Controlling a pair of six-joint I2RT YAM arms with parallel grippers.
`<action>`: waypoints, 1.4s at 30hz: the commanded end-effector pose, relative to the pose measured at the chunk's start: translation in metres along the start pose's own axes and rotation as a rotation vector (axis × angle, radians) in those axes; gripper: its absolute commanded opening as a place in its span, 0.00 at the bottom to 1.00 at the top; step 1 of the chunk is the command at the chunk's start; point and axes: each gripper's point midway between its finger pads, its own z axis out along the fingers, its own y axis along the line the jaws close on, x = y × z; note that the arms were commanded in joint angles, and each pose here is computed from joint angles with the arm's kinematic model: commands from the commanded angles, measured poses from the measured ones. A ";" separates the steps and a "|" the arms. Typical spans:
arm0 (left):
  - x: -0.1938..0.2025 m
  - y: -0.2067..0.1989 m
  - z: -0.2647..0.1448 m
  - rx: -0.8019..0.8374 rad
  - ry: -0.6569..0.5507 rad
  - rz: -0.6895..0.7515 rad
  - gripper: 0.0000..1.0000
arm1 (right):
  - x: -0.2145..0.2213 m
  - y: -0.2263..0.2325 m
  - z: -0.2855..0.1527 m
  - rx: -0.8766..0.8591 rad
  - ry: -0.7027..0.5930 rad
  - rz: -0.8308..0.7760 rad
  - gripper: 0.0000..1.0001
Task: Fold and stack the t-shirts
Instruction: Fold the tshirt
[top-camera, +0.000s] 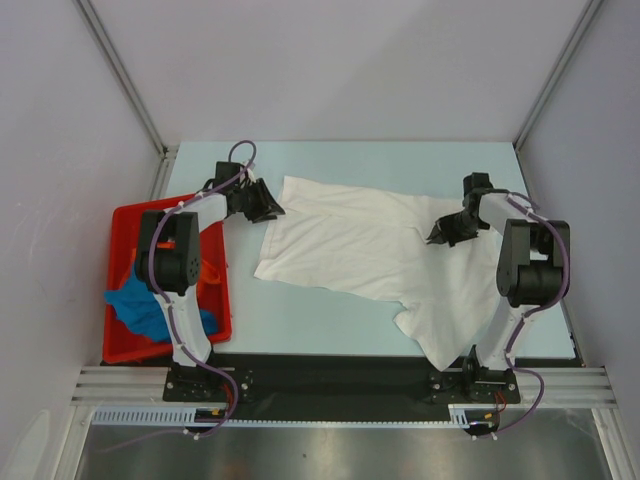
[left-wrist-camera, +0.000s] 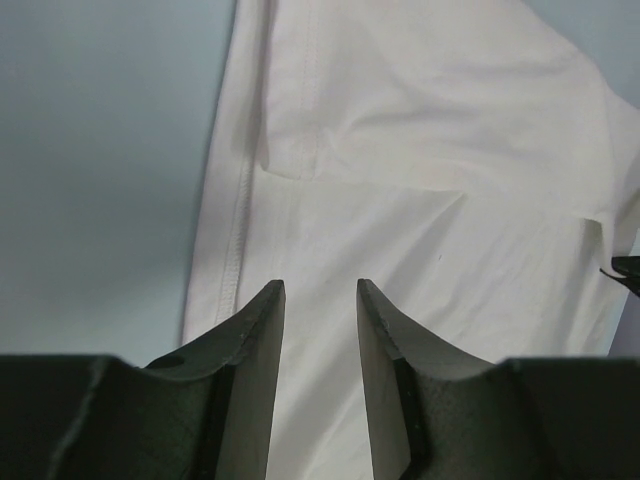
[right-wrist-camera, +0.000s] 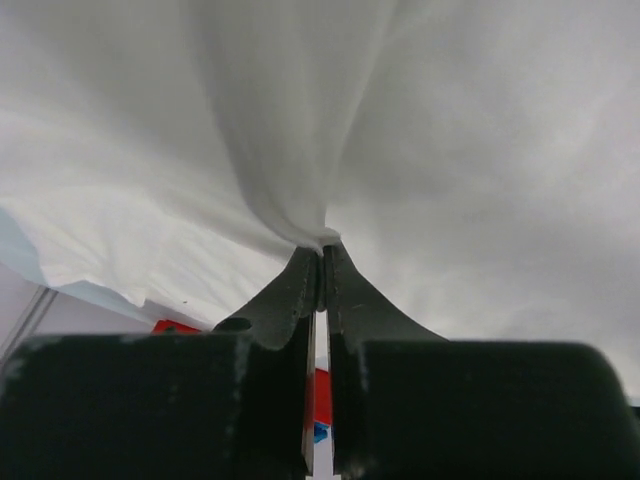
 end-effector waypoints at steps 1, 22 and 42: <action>-0.009 -0.007 -0.005 0.036 -0.035 0.007 0.40 | 0.025 -0.024 0.001 0.086 0.017 0.148 0.05; -0.039 -0.024 0.014 0.083 -0.028 0.004 0.40 | -0.139 0.021 -0.077 -0.004 -0.548 -0.461 0.46; -0.063 -0.044 0.040 0.157 -0.052 -0.031 0.42 | -0.213 0.078 -0.030 -0.106 -0.539 -0.620 0.65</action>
